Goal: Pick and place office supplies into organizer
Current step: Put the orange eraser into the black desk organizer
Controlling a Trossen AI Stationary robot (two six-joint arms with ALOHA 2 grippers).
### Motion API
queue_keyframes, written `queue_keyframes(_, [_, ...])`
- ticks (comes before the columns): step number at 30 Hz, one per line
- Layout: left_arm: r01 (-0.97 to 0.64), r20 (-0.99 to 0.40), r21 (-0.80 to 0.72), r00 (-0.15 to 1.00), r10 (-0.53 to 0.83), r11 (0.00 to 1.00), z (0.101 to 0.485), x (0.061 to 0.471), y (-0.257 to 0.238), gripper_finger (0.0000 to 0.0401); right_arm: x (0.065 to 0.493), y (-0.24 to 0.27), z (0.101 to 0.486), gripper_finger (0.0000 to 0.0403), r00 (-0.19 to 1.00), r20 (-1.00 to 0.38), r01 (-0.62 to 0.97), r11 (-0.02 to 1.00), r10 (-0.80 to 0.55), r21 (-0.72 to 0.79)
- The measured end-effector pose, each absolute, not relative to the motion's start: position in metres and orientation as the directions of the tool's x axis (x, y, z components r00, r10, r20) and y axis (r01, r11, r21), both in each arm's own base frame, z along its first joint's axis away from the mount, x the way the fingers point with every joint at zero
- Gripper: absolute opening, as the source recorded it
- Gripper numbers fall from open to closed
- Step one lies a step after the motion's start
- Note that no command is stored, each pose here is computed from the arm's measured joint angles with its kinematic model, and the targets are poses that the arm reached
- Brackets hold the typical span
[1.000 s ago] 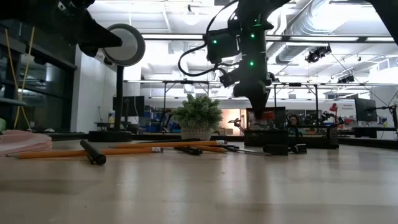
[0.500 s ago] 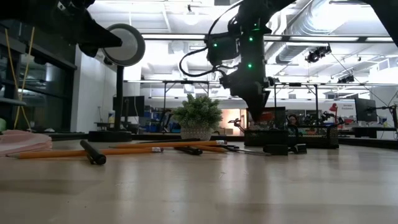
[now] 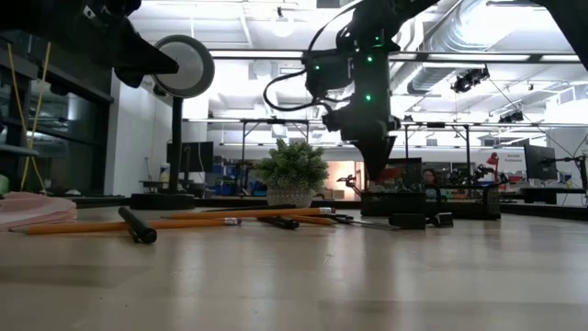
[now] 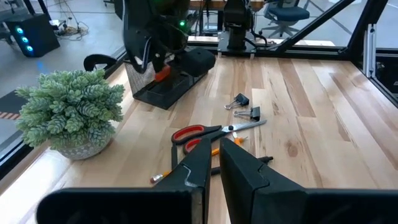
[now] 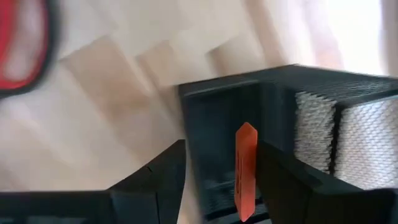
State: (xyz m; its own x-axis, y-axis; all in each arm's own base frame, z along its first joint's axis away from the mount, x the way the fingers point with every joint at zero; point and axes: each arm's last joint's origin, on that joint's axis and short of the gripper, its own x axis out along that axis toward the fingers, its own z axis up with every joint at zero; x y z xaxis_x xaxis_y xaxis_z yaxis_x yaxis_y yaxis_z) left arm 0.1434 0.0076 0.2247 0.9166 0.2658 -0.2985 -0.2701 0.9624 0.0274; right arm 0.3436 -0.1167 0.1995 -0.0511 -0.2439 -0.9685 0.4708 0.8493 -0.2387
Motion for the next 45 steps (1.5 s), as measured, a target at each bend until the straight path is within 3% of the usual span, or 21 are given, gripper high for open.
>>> queue_keyframes(14, [-0.271,-0.300,0.025,0.916,0.266,0.962,0.225,0.143,0.008,0.0024,0.337,-0.131,0.199,0.0130,-0.034,-0.993,0.561,0.820,-0.117,-0.115])
queue_keyframes(27, [-0.271,-0.300,0.025,0.916,0.266,0.962,0.225,0.143,0.008,0.0024,0.337,-0.133,0.199,0.0012,-0.029,-0.990,0.528,0.839,-0.139,-0.133])
queue_keyframes(32, [-0.271,-0.304,0.026,0.915,0.266,0.962,0.224,0.143,0.008,0.0024,0.340,-0.135,0.199,0.0026,-0.006,-0.983,0.502,0.849,-0.185,-0.163])
queue_keyframes(45, [-0.271,-0.307,0.026,0.914,0.266,0.962,0.224,0.143,0.008,0.0024,0.341,-0.135,0.199,0.0055,0.013,-0.990,0.520,0.847,-0.138,-0.112])
